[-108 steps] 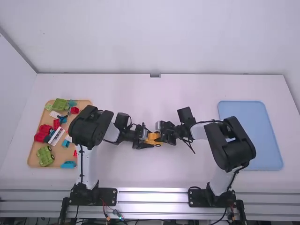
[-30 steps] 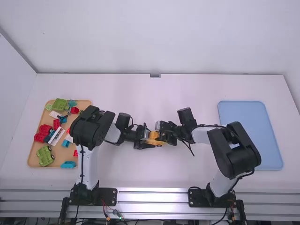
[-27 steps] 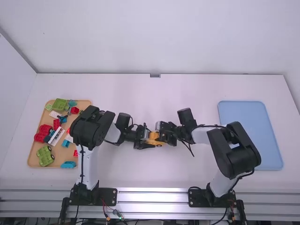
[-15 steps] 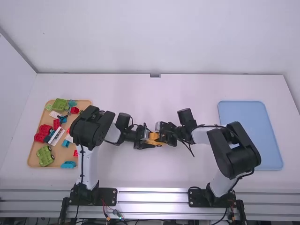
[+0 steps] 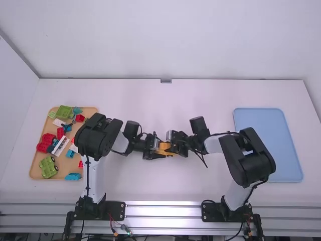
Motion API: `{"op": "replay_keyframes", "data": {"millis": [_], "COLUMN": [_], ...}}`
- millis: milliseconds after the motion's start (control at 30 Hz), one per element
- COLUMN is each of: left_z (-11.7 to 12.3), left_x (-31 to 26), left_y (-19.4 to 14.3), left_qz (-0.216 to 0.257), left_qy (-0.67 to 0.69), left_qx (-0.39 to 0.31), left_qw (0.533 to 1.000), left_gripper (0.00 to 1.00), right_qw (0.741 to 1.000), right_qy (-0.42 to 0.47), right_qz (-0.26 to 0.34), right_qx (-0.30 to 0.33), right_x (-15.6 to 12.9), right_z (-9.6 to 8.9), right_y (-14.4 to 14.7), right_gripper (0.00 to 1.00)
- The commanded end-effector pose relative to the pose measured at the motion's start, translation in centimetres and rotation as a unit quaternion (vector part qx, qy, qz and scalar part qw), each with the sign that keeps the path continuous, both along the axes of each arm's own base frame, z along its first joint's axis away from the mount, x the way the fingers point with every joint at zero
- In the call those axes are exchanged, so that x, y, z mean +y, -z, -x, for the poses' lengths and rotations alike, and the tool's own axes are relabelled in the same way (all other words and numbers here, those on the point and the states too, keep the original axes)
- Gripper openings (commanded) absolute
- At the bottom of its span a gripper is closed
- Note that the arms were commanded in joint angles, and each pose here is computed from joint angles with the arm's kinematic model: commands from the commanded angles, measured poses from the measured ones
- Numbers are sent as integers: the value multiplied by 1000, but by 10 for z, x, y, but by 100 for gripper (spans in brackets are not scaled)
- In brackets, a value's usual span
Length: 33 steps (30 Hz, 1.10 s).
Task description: Assemble lego blocks to make yellow taxi
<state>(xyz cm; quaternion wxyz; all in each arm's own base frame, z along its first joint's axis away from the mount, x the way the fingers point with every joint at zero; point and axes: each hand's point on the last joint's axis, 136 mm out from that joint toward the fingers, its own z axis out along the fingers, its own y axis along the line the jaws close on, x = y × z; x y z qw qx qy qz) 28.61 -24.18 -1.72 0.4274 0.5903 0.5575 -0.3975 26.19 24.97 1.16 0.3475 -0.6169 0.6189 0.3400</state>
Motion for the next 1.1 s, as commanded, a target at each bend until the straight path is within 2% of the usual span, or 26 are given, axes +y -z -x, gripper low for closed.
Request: {"op": "replay_keyframes", "data": {"millis": [0,133,233,533,667,900,1067], "left_z": [3,3,3,3,2,2,3], "left_x": [3,3,3,3,3,3,3], "left_y": [9,9,9,9,9,9,9], "left_qz": [-10,-10,-10,-10,-10,-9,-10], "left_qy": [-6,-6,-6,-6,-6,-6,-6], "left_qx": [14,13,14,14,13,14,13], "left_qw": [1000,1000,1000,1000,1000,1000,1000], "left_gripper": [37,36,36,35,34,33,33], "right_qw": [999,997,995,985,983,979,979], "right_qy": [-2,23,24,34,0,-4,2], "right_qz": [28,77,92,167,181,205,201], "right_qx": [17,12,6,12,13,2,-7], "right_x": [1,2,3,-12,-6,-7,-8], "right_z": [10,7,8,5,11,18,18], "right_y": [19,32,36,49,45,54,56], "right_gripper": [0,0,0,0,0,0,0]}}
